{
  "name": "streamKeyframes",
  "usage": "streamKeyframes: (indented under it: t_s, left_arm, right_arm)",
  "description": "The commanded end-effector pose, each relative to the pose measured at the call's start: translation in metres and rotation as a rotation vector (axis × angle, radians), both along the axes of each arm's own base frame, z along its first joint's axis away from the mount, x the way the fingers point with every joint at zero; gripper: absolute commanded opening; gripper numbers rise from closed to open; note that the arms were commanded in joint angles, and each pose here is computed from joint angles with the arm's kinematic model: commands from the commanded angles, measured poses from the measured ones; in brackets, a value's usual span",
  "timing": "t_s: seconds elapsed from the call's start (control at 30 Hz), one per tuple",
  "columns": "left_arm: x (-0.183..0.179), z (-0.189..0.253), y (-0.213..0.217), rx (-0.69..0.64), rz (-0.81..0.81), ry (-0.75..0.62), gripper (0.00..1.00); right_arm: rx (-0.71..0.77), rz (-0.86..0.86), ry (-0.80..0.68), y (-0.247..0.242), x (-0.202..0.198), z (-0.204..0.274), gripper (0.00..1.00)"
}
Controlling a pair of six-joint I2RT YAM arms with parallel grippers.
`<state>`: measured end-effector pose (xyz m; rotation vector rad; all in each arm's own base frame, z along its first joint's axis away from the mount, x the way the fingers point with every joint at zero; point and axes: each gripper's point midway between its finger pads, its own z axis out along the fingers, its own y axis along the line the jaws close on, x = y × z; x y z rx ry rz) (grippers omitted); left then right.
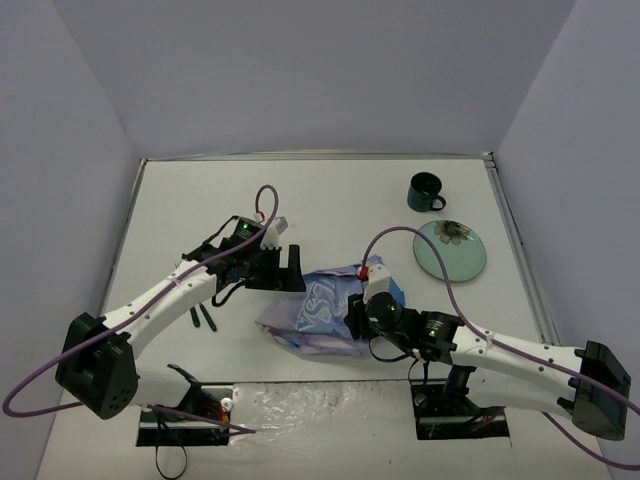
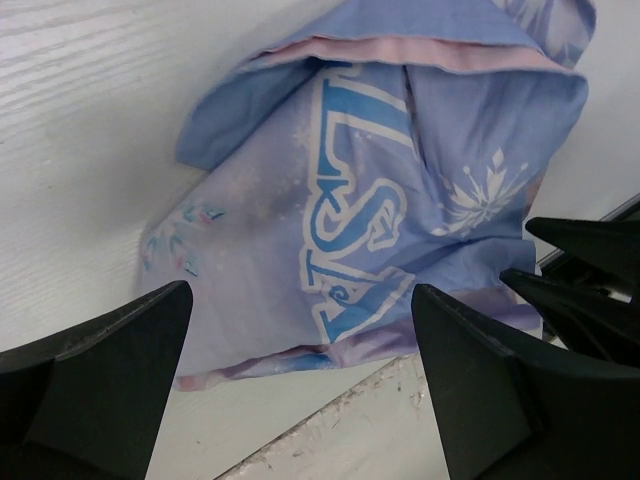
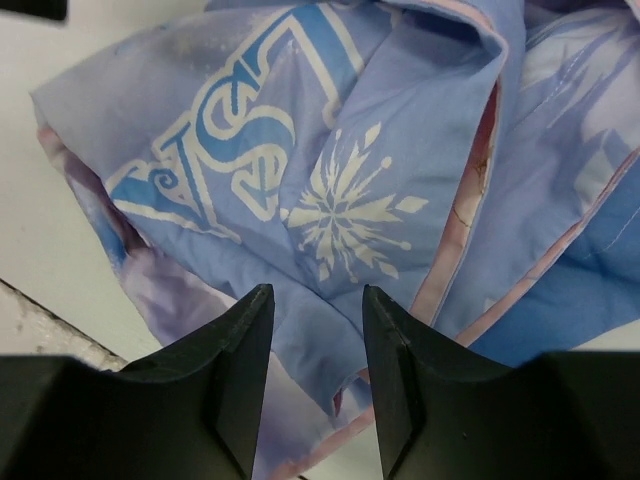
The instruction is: Set the dinner table for one person
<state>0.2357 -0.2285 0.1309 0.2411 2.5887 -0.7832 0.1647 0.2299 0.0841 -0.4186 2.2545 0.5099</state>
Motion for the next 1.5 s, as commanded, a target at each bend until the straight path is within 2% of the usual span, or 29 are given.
streamKeyframes:
  t_s: [0.0, 0.23, 0.37, 0.5, 0.6, 0.7, 0.83, 1.07, 1.47]
  left_arm:
    - [0.006, 0.022, -0.016, -0.021, -0.073, -0.121, 0.86]
    - [0.0, 0.023, -0.022, -0.012, -0.103, -0.133, 0.85]
    - [-0.005, 0.031, -0.03, 0.015, -0.15, -0.2, 0.84]
    - [-0.026, 0.039, -0.057, 0.065, -0.269, -0.304, 0.84]
    - [-0.028, 0.045, -0.069, 0.12, -0.294, -0.382, 0.84]
    - [-0.043, 0.049, -0.093, 0.144, -0.352, -0.445, 0.84]
    - [-0.052, 0.049, -0.116, 0.213, -0.374, -0.516, 0.84]
    - [-0.088, 0.03, -0.167, 0.27, -0.478, -0.542, 0.82]
    - [-0.088, -0.011, -0.173, 0.444, -0.48, -0.516, 0.74]
  right_arm:
    - [0.122, -0.111, -0.016, 0.0, 0.007, 0.021, 0.4]
    - [0.119, -0.283, -0.017, -0.024, 0.017, 0.041, 0.56]
    - [0.082, -0.374, 0.042, -0.029, 0.024, 0.032, 0.62]
    - [0.085, -0.525, 0.075, -0.051, 0.047, 0.038, 0.79]
    - [0.104, -0.63, 0.061, -0.074, 0.07, 0.052, 0.92]
    - [0.104, -0.71, 0.051, -0.106, 0.096, 0.068, 1.0]
    - [0.057, -0.791, 0.068, -0.154, 0.123, 0.073, 1.0]
    - [0.078, -0.839, 0.071, -0.189, 0.142, 0.086, 1.0]
    - [0.091, -0.794, 0.101, -0.185, 0.137, 0.078, 1.0]
